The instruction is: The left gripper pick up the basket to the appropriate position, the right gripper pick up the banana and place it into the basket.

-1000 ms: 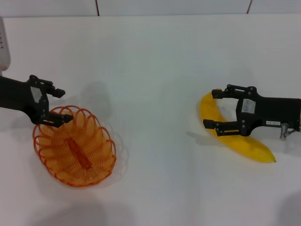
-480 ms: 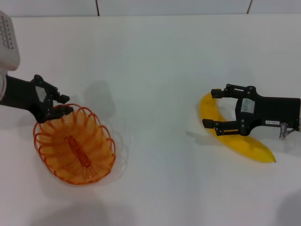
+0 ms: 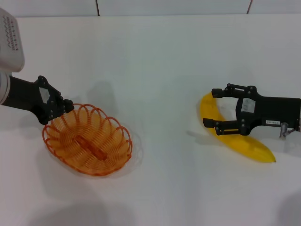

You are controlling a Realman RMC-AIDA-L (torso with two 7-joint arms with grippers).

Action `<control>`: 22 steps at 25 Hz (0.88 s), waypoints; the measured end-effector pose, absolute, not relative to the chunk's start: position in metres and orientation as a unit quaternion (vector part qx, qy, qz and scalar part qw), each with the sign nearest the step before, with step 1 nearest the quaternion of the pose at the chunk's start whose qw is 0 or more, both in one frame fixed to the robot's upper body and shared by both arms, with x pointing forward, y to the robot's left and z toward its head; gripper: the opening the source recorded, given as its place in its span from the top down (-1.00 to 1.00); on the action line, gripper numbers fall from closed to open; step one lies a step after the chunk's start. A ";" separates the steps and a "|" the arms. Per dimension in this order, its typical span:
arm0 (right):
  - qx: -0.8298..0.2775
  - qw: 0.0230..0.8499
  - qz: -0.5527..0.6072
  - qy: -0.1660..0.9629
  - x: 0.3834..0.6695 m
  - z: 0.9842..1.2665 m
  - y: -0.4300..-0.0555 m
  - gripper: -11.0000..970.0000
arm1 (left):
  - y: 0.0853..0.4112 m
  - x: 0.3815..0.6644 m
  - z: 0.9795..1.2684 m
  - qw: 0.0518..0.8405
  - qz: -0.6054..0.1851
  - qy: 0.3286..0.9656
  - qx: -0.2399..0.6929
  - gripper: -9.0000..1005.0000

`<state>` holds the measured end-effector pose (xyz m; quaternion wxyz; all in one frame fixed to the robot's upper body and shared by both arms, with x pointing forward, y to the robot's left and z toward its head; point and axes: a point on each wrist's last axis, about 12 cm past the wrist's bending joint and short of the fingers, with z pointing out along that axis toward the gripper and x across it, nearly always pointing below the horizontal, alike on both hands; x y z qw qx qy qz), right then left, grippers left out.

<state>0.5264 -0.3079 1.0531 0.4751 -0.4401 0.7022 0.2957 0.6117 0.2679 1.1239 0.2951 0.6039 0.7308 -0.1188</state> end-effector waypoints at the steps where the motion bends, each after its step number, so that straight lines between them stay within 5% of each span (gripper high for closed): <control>1: -0.440 0.475 0.296 0.702 0.526 1.053 -0.308 -0.83 | 0.268 0.612 1.124 0.295 -0.119 0.731 0.604 0.88; 22: -0.433 0.474 0.293 0.708 0.522 1.051 -0.313 -0.83 | 0.284 0.597 1.147 0.355 -0.185 0.735 0.547 0.87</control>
